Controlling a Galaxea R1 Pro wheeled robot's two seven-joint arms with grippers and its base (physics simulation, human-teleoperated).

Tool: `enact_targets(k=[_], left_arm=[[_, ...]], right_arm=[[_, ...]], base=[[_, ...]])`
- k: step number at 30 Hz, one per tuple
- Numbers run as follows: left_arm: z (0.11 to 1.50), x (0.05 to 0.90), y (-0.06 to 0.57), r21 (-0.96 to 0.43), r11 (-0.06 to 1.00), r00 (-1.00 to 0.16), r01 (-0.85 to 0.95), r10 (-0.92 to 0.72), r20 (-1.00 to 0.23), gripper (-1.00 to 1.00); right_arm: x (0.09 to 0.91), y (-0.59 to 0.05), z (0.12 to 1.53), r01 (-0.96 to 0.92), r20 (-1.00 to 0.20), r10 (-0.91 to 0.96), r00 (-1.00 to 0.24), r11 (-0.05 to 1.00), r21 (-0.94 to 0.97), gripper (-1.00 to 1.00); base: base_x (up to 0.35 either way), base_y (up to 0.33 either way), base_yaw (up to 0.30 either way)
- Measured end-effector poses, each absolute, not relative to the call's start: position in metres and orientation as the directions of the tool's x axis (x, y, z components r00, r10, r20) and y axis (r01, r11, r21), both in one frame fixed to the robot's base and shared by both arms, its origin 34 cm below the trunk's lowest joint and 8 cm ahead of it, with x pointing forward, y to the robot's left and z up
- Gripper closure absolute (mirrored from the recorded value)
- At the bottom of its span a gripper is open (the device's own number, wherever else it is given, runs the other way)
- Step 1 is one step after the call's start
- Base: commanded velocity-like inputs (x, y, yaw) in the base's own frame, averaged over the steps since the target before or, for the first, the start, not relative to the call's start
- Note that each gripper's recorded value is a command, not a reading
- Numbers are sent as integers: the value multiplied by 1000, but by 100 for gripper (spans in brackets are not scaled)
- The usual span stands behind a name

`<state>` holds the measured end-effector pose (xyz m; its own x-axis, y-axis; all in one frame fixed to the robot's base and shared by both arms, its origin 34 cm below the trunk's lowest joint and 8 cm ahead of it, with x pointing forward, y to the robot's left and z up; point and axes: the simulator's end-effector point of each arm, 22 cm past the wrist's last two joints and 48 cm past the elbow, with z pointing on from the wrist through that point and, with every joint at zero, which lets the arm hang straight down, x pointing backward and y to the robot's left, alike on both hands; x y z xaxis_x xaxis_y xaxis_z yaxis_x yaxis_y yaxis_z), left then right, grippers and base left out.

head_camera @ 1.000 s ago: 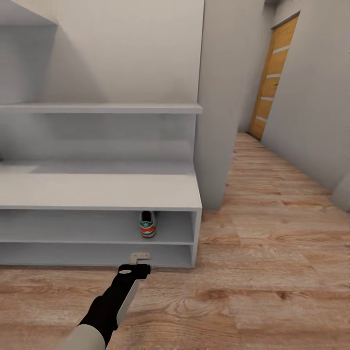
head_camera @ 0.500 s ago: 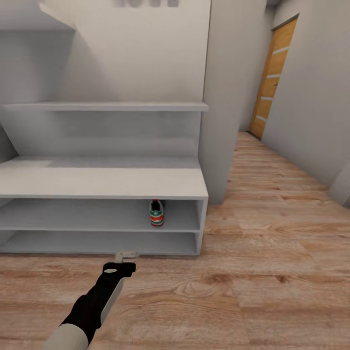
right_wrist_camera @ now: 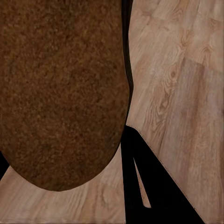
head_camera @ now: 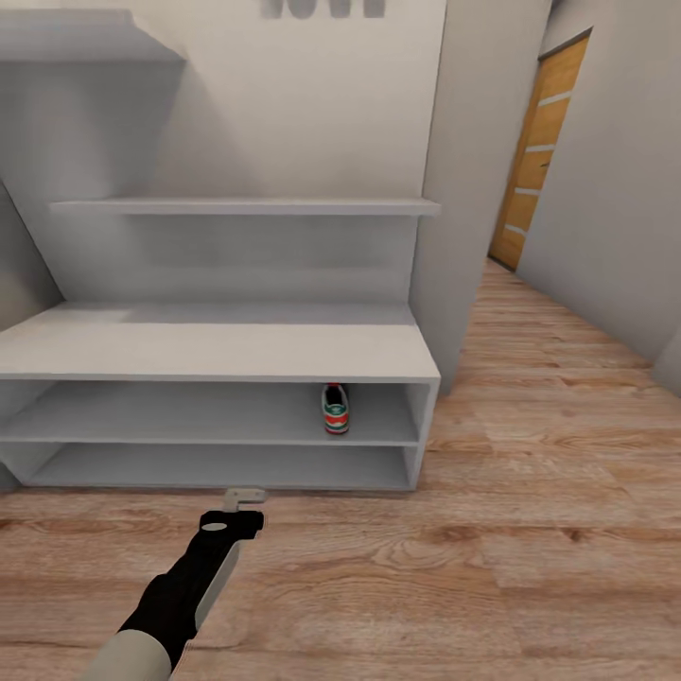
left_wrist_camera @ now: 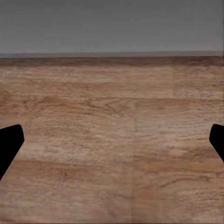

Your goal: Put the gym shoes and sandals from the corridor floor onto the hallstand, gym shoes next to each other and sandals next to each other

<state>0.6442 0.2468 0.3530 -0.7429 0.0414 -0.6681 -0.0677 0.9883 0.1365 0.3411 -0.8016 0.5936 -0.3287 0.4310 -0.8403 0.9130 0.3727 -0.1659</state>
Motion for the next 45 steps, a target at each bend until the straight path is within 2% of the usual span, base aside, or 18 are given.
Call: enact_targets(k=[7,26,45], left_arm=[[353,644,246,136,988,-744,-68,40,-667,-100],[352,644,246,136,988,-745,-68,40,-666,-100],[353,644,246,136,988,-745,-68,40,-666,-100]], right_arm=[[341,-802,594,913,-840,431,-328,372,-166,100],[341,-802,593,913,-840,431,-329,373,-166,100],[341,-802,594,913,-840,431,-328,373,-165,100]], base=[[-69,303,0],[-211,252,0],[-16,312,0]])
